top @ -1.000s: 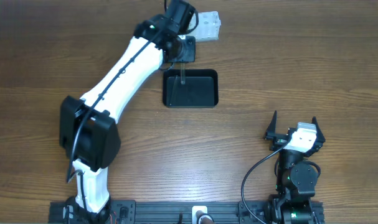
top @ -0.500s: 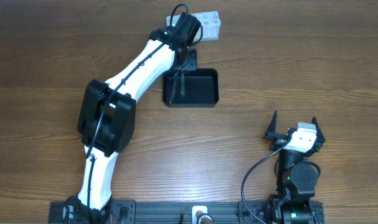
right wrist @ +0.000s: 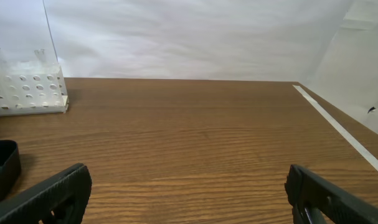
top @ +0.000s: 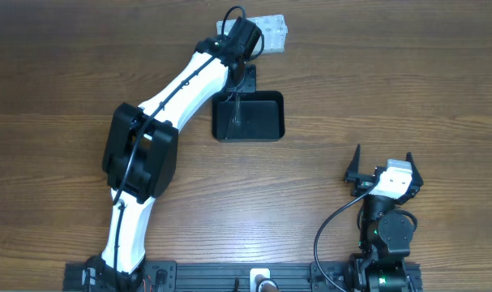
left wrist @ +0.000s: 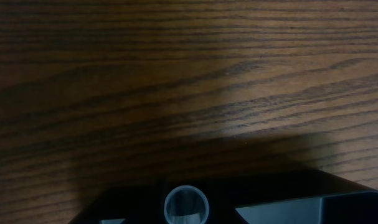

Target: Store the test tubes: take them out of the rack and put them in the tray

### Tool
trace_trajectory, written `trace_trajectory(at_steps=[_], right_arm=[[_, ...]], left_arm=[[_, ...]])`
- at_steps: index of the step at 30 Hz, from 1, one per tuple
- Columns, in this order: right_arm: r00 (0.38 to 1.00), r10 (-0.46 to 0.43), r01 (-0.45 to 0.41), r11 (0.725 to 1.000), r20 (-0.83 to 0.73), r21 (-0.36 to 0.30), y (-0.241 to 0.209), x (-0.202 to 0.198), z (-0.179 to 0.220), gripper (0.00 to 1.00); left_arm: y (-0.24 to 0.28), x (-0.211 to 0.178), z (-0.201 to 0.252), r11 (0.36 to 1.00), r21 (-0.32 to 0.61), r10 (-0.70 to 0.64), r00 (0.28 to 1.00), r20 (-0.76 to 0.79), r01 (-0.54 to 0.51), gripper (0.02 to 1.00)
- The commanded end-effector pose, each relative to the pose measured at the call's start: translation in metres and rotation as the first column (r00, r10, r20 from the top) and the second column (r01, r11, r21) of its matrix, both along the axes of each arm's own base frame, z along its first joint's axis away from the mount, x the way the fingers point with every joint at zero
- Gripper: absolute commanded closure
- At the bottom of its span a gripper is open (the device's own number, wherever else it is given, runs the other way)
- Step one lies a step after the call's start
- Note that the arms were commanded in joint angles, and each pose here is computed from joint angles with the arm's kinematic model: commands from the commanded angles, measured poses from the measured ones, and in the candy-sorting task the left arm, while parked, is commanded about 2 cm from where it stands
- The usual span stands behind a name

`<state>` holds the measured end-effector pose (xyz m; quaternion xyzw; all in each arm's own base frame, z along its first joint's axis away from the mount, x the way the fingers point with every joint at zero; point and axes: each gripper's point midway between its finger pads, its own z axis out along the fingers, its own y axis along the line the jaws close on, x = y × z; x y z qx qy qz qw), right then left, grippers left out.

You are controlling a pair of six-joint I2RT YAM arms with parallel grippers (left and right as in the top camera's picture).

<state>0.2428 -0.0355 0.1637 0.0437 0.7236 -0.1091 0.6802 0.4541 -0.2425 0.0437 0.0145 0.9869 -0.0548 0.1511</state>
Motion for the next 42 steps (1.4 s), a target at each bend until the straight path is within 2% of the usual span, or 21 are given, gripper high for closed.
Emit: trace_trajectory(at_steps=[1,9,17,33,42], right_arm=[[1.000,-0.018,0.018,1.000,-0.002,-0.001,-0.003,-0.001,-0.002,0.009],[1.000,-0.018,0.018,1.000,-0.002,-0.001,-0.003,-0.001,-0.002,0.009],[1.000,-0.018,0.018,1.000,-0.002,-0.001,-0.003,-0.001,-0.002,0.007],[1.000,-0.018,0.018,1.000,-0.002,-0.001,-0.003,-0.001,-0.002,0.009],[1.000,-0.018,0.018,1.000,-0.002,-0.001,-0.003,-0.001,-0.002,0.007]], left_arm=[[-0.001,-0.001,0.001,1.000,-0.005,0.008,1.000,-0.004,-0.008,0.932],[-0.001,-0.003,0.034,0.999,-0.032,0.005,0.999,0.038,-0.004,0.932],[0.001,-0.009,0.047,0.999,-0.034,0.004,0.999,0.034,-0.003,0.936],[-0.007,-0.029,0.042,1.000,0.002,-0.027,1.000,-0.010,0.027,0.925],[0.000,-0.040,0.023,1.000,0.023,0.005,0.998,-0.057,-0.004,0.941]])
